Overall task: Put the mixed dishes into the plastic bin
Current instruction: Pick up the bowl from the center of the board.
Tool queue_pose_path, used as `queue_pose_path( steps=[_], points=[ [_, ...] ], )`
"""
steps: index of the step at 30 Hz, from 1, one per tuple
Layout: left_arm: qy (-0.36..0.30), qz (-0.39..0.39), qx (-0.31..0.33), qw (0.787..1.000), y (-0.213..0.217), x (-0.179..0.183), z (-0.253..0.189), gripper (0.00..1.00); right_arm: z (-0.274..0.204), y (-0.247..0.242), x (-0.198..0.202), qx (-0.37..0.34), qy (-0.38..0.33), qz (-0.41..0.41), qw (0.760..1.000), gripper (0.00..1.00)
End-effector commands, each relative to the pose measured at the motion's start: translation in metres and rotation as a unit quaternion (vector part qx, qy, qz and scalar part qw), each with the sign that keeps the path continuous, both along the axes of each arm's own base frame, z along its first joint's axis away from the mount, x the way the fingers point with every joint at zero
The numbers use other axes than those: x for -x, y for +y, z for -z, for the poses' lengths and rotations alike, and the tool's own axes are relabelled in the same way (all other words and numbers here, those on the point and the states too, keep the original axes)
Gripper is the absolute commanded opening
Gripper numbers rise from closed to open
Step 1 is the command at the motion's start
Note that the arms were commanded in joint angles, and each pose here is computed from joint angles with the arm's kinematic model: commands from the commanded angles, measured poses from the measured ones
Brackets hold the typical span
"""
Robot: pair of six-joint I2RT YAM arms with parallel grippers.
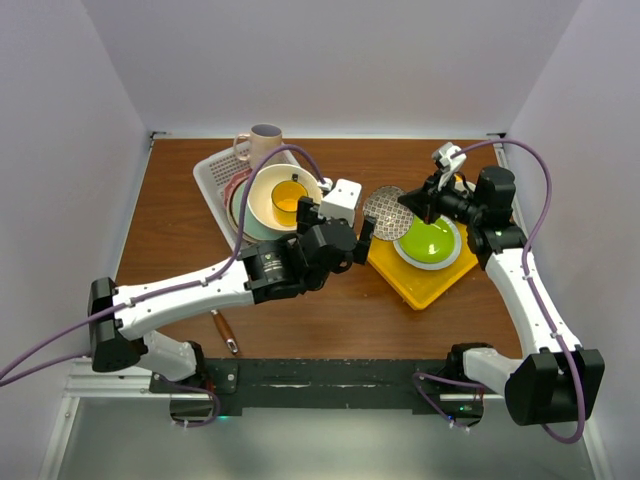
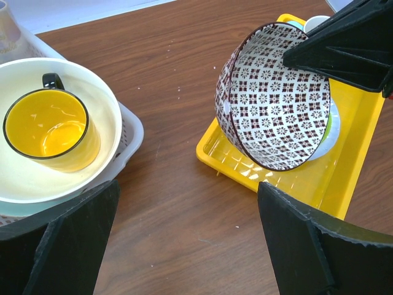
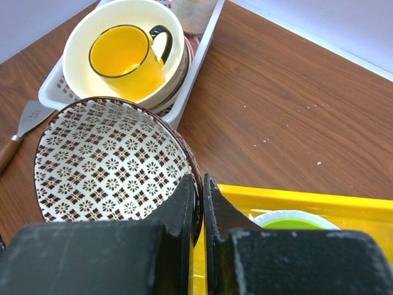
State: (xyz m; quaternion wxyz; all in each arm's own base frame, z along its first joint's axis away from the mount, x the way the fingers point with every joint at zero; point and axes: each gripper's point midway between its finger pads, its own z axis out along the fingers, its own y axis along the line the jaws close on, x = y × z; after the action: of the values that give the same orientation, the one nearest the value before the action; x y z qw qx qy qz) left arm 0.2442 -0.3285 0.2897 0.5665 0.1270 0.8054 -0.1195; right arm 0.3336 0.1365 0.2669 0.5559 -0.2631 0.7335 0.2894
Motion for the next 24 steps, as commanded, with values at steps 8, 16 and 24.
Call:
queue_pose_path(
  steps=[8, 16, 24],
  points=[
    [-0.026, -0.018, 0.016, 0.999, -0.016, -0.010, -0.019, 1.00, -0.026, -0.001, -0.002, -0.012, -0.047, 0.002, 0.999, 0.00],
    [-0.035, -0.014, 0.006, 0.999, -0.027, -0.015, -0.018, 1.00, -0.024, 0.000, -0.003, -0.012, -0.044, 0.002, 0.999, 0.00],
    [-0.050, -0.024, -0.001, 0.998, -0.038, -0.025, -0.018, 1.00, -0.025, 0.000, -0.003, -0.013, -0.044, 0.002, 0.999, 0.00]
  ],
)
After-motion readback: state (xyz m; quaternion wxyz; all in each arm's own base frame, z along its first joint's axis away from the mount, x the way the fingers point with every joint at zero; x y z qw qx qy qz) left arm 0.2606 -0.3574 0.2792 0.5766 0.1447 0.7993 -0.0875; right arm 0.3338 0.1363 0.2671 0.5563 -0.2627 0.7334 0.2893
